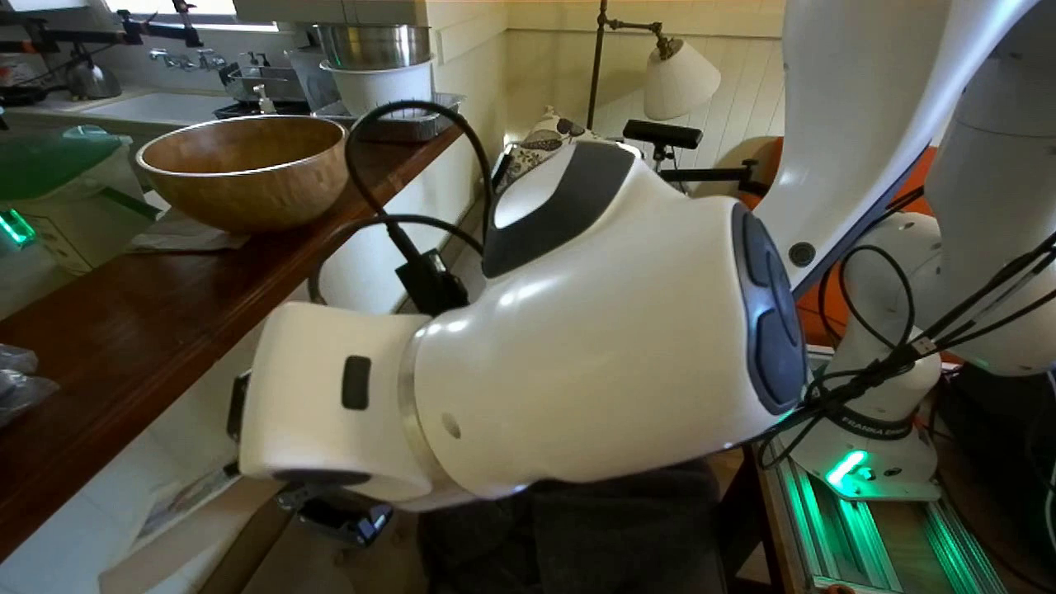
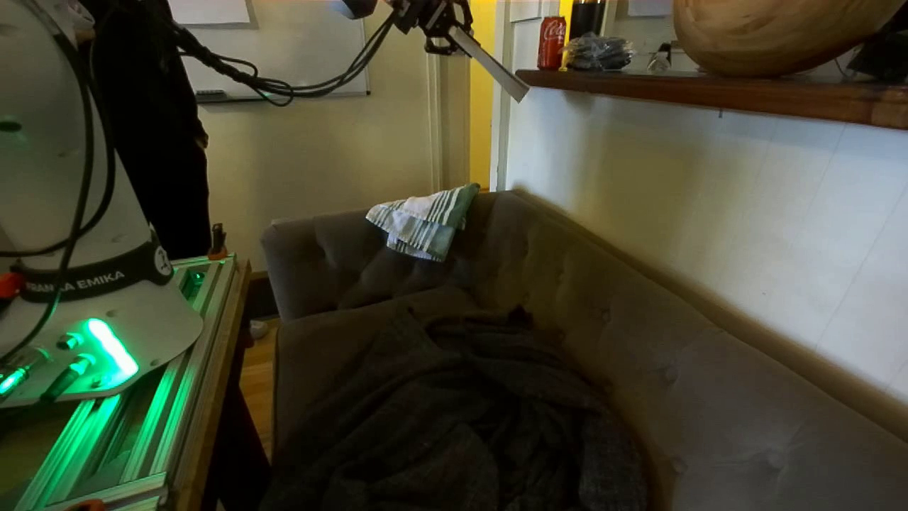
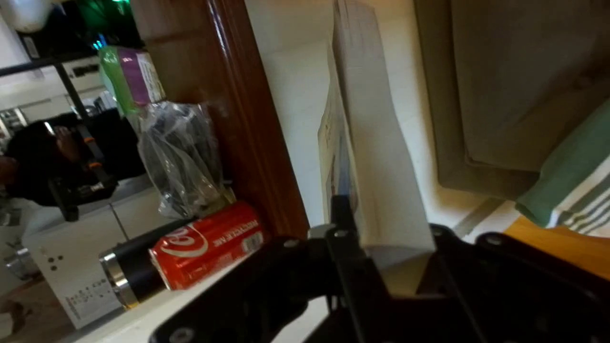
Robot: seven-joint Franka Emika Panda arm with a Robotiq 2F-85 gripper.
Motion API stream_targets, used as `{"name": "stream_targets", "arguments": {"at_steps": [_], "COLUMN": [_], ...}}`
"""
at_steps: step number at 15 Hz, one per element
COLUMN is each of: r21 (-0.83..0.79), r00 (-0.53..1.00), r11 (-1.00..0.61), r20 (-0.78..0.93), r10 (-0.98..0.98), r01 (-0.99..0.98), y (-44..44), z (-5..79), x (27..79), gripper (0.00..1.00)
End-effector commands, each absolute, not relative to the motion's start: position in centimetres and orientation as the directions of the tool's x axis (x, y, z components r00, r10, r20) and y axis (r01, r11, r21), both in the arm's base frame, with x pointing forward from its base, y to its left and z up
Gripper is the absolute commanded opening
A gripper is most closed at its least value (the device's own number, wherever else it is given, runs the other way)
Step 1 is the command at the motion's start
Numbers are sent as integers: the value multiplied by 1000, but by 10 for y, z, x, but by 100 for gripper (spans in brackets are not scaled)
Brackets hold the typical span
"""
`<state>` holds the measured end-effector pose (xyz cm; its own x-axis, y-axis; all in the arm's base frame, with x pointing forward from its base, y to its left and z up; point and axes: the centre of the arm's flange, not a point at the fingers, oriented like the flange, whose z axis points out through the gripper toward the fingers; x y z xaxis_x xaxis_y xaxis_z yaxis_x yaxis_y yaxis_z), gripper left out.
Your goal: Place the book on the arm rest
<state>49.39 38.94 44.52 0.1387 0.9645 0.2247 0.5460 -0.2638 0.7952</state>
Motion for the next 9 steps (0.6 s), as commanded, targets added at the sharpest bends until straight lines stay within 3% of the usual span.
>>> {"name": "stream_targets", "arguments": {"at_steps": [1,4,9], "r21": [791,802,859], "r00": [4,-71,48], "r11": [-190,-76,14], "r20": [231,146,-45], "r10": [973,987,998], "r01": [581,592,512], "y": [394,396,389], "z": [424,395,348], "x": [487,486,505], "gripper": [6,6,6]}}
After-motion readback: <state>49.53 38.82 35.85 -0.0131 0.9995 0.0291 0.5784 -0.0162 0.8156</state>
